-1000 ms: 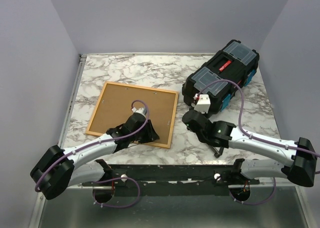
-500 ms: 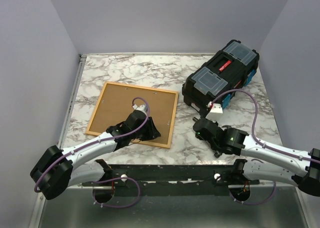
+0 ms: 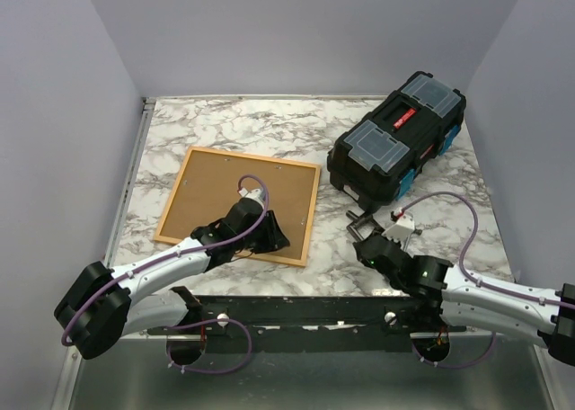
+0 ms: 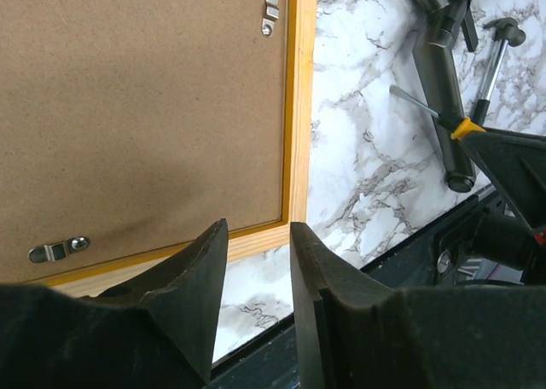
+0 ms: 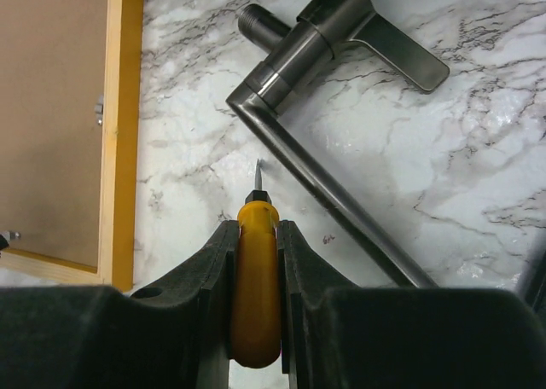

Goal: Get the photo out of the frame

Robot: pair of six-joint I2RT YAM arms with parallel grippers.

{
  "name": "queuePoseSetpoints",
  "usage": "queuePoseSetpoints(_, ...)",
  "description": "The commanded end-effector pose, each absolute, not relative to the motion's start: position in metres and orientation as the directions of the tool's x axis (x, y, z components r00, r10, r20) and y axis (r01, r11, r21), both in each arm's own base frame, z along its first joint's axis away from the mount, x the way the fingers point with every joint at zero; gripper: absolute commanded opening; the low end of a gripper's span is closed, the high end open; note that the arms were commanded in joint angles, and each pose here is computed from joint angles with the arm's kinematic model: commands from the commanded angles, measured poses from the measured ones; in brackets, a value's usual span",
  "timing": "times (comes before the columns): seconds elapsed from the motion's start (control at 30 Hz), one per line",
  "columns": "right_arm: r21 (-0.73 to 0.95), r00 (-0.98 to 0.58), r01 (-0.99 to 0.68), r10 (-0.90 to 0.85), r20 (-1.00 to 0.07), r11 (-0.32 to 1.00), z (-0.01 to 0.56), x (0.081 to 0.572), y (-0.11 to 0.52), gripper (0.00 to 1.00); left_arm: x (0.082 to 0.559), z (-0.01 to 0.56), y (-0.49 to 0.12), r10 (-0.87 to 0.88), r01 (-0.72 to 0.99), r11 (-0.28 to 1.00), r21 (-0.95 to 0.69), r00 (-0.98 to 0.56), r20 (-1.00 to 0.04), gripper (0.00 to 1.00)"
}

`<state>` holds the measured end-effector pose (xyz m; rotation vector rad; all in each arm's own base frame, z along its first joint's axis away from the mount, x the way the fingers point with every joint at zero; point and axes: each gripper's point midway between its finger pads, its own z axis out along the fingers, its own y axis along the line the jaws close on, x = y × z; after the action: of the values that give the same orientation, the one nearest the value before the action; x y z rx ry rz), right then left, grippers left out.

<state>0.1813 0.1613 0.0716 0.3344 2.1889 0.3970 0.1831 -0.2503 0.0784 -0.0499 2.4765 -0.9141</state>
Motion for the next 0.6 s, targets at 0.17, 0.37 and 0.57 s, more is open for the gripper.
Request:
queuePoseSetpoints(0.17,0.531,-0.518,0.161,0.529,-0.672,0.832,0.06,0.182,0.151,0.14,0.162,0.107,-0.294,-0.111,0.276,0.631,-0.725,-0.893,-0.437,0.48)
queuePoseSetpoints(0.37,0.533,-0.529,0.217,0.557,-0.64,0.818,0.05,0.177,0.145,0.31,0.16,0.107,-0.311,-0.071,0.295,0.631,-0.717,-0.899,-0.432,0.48)
queuePoseSetpoints(0.57,0.535,-0.532,0.282,0.594,-0.604,0.796,0.04,0.171,0.138,0.35,0.158,0.107,-0.312,-0.064,0.297,0.637,-0.711,-0.899,-0.433,0.47)
